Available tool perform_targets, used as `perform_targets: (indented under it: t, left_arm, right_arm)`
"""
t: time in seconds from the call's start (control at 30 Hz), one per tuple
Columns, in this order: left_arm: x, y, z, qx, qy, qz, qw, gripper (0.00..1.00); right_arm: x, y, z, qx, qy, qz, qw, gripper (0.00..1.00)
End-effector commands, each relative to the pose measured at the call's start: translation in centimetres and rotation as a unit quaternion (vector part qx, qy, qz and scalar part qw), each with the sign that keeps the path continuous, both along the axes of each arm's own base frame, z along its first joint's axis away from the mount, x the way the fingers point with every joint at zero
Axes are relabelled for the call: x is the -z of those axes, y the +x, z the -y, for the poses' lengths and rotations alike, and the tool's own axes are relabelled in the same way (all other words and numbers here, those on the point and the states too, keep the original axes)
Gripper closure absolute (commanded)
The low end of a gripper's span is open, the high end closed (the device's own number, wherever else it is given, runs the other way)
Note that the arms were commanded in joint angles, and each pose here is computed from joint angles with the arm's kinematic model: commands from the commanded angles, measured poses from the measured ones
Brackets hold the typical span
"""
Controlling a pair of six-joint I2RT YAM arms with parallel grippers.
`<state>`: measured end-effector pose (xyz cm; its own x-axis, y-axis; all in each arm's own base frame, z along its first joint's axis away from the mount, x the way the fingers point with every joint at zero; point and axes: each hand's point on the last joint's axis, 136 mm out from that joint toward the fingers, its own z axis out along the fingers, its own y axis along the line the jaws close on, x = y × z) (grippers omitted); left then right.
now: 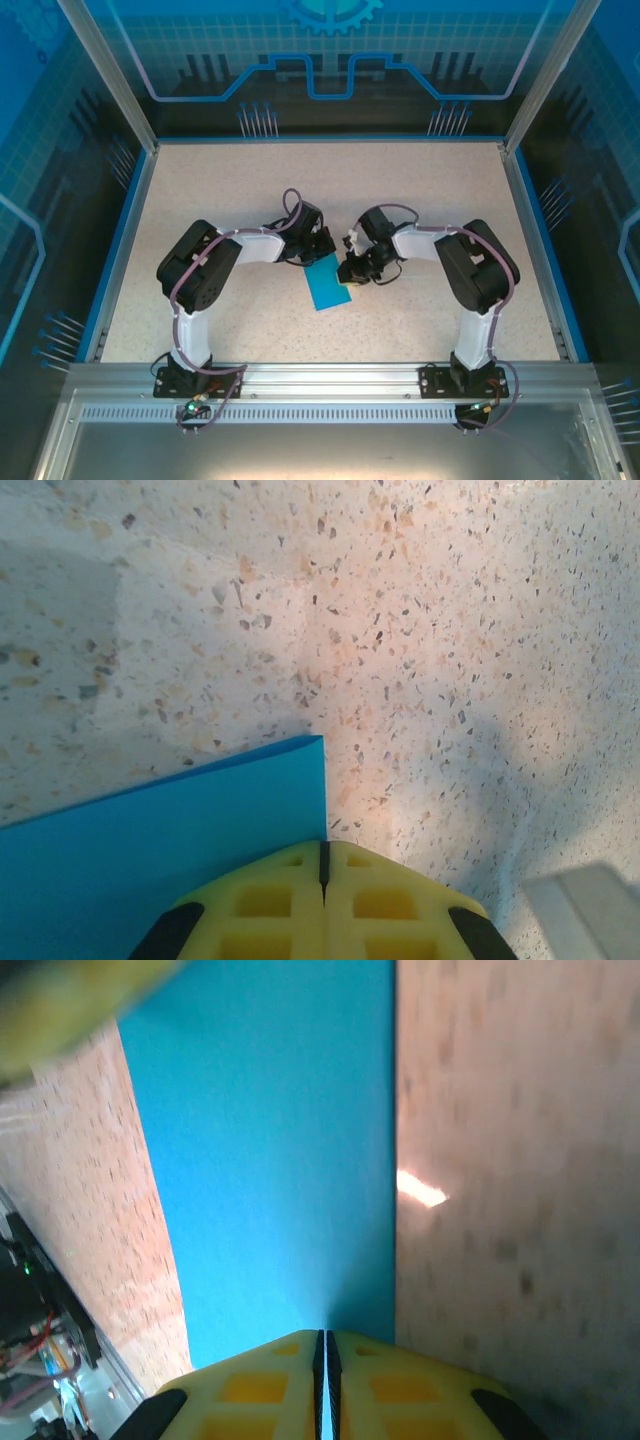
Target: Fold a paper plane with a square sheet of paper (pick it up from the middle)
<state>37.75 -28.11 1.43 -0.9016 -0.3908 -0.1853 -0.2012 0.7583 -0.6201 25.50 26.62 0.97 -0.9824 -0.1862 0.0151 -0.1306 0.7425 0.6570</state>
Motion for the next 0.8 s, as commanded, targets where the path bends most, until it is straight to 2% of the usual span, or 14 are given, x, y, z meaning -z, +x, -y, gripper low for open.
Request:
perform_targets:
  t: [0.0,0.07,0.2,0.3,0.43,0.63,0.77]
  left_arm:
    - [5.2,-3.0,-3.9,-0.023,0.079,-0.076,0.994,0.97]
    - [5.2,-3.0,-3.8,-0.022,0.079,-0.075,0.994,0.97]
    - [5.0,-2.9,-3.7,-0.020,0.076,-0.074,0.994,0.97]
    - [4.7,-2.9,-3.4,-0.015,0.069,-0.072,0.995,0.97]
    - [4.3,-2.8,-2.9,-0.010,0.058,-0.070,0.996,0.97]
    - [3.9,-2.7,-2.5,-0.004,0.051,-0.068,0.996,0.97]
    - [3.6,-2.6,-2.3,-0.001,0.044,-0.066,0.997,0.96]
  right_arm:
    - [1.5,-5.8,2.0,-0.024,-0.043,-0.076,0.996,0.86]
    - [2.0,-7.7,2.8,-0.028,-0.049,-0.093,0.994,0.86]
    - [1.8,-9.0,3.8,-0.032,-0.059,-0.095,0.993,0.86]
    - [-0.7,-7.5,3.0,-0.030,-0.037,-0.053,0.997,0.86]
    - [-4.1,-3.2,1.0,-0.013,-0.009,0.024,1.000,0.86]
    - [-2.5,0.6,-0.4,0.006,-0.027,0.034,0.999,0.86]
    - [-0.9,0.9,-0.8,0.006,-0.031,0.013,0.999,0.87]
